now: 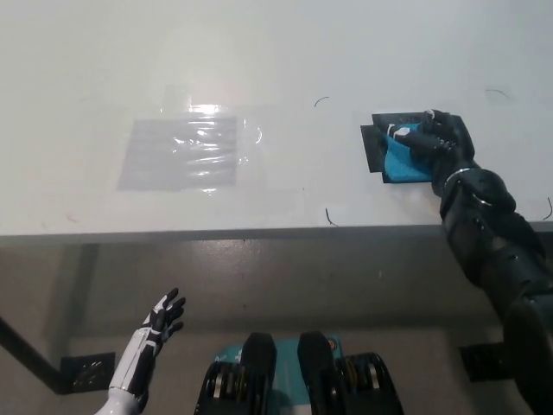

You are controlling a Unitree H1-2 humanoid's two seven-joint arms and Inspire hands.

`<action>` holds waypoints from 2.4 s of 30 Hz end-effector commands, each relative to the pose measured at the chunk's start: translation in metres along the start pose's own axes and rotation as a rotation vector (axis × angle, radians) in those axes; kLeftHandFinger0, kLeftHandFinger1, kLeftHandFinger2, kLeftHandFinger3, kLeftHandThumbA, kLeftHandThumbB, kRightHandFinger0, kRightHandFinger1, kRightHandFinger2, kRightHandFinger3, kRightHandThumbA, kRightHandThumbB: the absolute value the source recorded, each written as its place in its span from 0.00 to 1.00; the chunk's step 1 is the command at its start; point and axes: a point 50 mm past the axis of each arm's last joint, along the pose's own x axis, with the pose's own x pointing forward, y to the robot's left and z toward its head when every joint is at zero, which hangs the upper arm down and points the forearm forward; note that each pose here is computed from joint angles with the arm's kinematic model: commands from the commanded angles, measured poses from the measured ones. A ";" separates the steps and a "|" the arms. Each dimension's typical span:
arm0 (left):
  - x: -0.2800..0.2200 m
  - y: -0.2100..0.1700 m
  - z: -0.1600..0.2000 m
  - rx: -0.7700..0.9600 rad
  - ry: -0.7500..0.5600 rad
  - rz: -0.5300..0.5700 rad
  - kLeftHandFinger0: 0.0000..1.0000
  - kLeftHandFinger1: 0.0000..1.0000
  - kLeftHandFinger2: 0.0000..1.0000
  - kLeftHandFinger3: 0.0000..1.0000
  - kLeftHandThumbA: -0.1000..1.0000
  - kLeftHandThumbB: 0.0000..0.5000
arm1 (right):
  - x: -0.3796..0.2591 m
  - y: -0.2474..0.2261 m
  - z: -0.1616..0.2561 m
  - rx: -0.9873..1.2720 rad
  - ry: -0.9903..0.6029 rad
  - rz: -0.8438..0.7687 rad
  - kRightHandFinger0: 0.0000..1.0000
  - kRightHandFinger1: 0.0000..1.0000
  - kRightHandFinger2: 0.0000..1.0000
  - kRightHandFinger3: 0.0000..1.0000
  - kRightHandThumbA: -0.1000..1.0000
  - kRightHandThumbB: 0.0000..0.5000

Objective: A soft sponge is kept on the balc marked spot on the table infront of the robot and it uses its right hand fist to press down on it and drrags it across the table in a back and forth manner twice to clean it

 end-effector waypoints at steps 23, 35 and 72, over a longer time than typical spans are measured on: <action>0.006 0.006 0.012 0.046 -0.064 -0.012 1.00 1.00 1.00 1.00 1.00 0.88 | -0.014 0.072 -0.027 -0.066 0.038 0.136 0.00 0.00 0.09 0.06 1.00 0.37; 0.005 0.010 0.012 0.051 -0.063 -0.015 1.00 1.00 1.00 1.00 1.00 0.90 | -0.039 0.166 -0.033 -0.092 0.006 0.309 0.04 0.03 0.18 0.05 1.00 0.30; 0.001 0.006 0.010 0.066 -0.040 -0.014 1.00 1.00 1.00 1.00 1.00 0.94 | -0.030 -0.105 -0.068 -0.076 0.101 -0.170 0.00 0.00 0.05 0.03 1.00 0.31</action>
